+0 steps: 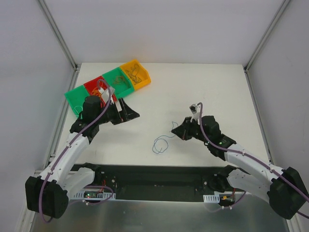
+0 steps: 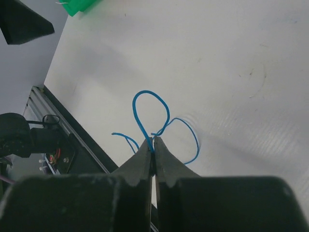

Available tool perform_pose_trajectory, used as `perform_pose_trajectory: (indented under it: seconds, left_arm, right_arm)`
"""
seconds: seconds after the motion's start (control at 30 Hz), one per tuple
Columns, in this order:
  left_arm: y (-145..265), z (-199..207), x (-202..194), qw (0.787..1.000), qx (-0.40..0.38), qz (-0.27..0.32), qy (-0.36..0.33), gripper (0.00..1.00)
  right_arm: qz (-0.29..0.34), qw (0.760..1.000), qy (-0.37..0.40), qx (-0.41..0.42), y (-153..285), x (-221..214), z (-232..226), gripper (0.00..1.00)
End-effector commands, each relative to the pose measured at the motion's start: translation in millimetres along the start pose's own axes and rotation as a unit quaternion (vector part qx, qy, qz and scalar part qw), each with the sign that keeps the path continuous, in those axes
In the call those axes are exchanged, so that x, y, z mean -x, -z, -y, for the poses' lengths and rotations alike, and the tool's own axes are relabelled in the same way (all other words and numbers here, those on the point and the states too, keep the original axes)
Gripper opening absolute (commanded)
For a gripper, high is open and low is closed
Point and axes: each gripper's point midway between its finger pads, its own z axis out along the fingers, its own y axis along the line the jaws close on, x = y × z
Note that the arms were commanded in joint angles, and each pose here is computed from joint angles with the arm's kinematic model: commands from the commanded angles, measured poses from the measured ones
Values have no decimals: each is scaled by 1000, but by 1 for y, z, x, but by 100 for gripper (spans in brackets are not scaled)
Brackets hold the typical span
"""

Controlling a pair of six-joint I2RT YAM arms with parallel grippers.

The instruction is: Untangle the cables

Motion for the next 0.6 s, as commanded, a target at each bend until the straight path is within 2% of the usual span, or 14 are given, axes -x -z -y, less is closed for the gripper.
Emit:
perform_pose_trajectory:
  seconds: [0.0,0.1,0.17,0.27,0.37,0.5,0.57]
  left_arm:
    - [-6,-9,-56,995,-13,-96,-23,86]
    - [-25,0,-86,987,-6,-148,-70,90]
    - [-39,6,-102,978,1,-183,-95,92]
    - [-62,9,-124,963,21,-231,-139,93]
    - [-78,2,-139,950,53,-257,-170,90]
    - [-93,-4,-157,928,92,-279,-229,89]
    - [-100,-2,-166,911,107,-297,-265,92]
  right_arm:
    - [25,999,13,-24,-3,9,10,9]
    - [-12,998,36,-60,4,0,21,34]
    - [-32,994,57,-91,14,-4,31,46]
    - [-23,987,76,-140,37,1,47,62]
    - [15,979,77,-190,61,12,68,69]
    - [77,969,50,-230,85,22,94,71]
    - [103,967,36,-229,91,23,101,71]
